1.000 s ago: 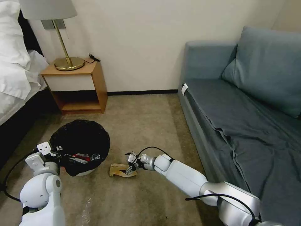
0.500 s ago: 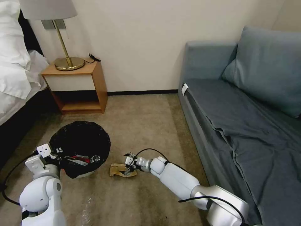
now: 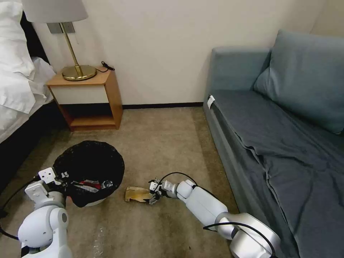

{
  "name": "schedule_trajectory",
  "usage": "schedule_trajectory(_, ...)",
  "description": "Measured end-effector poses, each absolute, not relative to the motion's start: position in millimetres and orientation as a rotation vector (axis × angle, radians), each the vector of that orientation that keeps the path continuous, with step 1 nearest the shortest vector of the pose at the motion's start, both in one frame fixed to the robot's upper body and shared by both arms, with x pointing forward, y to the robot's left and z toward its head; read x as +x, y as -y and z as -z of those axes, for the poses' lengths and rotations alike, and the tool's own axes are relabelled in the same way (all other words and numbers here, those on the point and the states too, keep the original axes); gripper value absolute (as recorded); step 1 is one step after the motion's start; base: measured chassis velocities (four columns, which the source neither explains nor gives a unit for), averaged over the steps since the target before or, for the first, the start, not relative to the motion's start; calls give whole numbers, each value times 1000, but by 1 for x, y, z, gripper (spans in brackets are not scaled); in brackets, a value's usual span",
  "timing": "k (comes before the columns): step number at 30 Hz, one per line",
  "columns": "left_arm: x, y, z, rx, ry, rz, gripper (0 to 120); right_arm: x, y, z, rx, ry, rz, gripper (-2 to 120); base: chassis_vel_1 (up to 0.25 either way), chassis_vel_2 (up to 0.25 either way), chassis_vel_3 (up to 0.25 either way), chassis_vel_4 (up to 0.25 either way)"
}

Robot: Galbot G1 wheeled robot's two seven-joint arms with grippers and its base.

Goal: Pick up the trash bin, then pick up the garbage on the floor and place it into the trash bin.

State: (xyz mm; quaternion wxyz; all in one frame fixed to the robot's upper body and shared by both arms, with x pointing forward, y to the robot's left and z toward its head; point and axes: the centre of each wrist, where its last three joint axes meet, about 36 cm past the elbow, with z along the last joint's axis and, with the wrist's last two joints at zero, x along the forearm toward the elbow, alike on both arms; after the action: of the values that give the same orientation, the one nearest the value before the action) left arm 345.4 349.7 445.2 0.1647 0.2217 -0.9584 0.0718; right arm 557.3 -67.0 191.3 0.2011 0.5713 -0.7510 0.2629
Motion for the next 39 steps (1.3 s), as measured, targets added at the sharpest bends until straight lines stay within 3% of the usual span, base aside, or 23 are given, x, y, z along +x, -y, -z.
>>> schedule_trajectory(7,348,-346,-446,619,2736,-205,4,553,68,-187,1607,2094,-701,75,0,0,0,0)
schedule_trajectory(9,349,-347,-446,618,2737,-202,4,551,68,-185,1608,2089,-694,62,0,0,0,0)
schedule_trajectory(11,350,-347,-446,618,2737,-201,4,550,68,-184,1613,2083,-692,59,0,0,0,0)
schedule_trajectory(12,350,-347,-447,619,2738,-201,4,548,68,-183,1622,2074,-685,51,0,0,0,0)
schedule_trajectory(13,350,-347,-447,619,2738,-201,4,548,68,-183,1622,2074,-685,51,0,0,0,0)
schedule_trajectory(16,350,-349,-448,623,2739,-205,4,548,66,-184,1625,2085,-666,35,0,0,0,0)
schedule_trajectory(26,356,-350,-448,624,2746,-225,4,550,64,-188,1609,2132,-638,2,0,0,0,0)
schedule_trajectory(39,355,-355,-445,638,2737,-237,4,559,60,-201,1544,2265,-564,0,0,0,0,0)
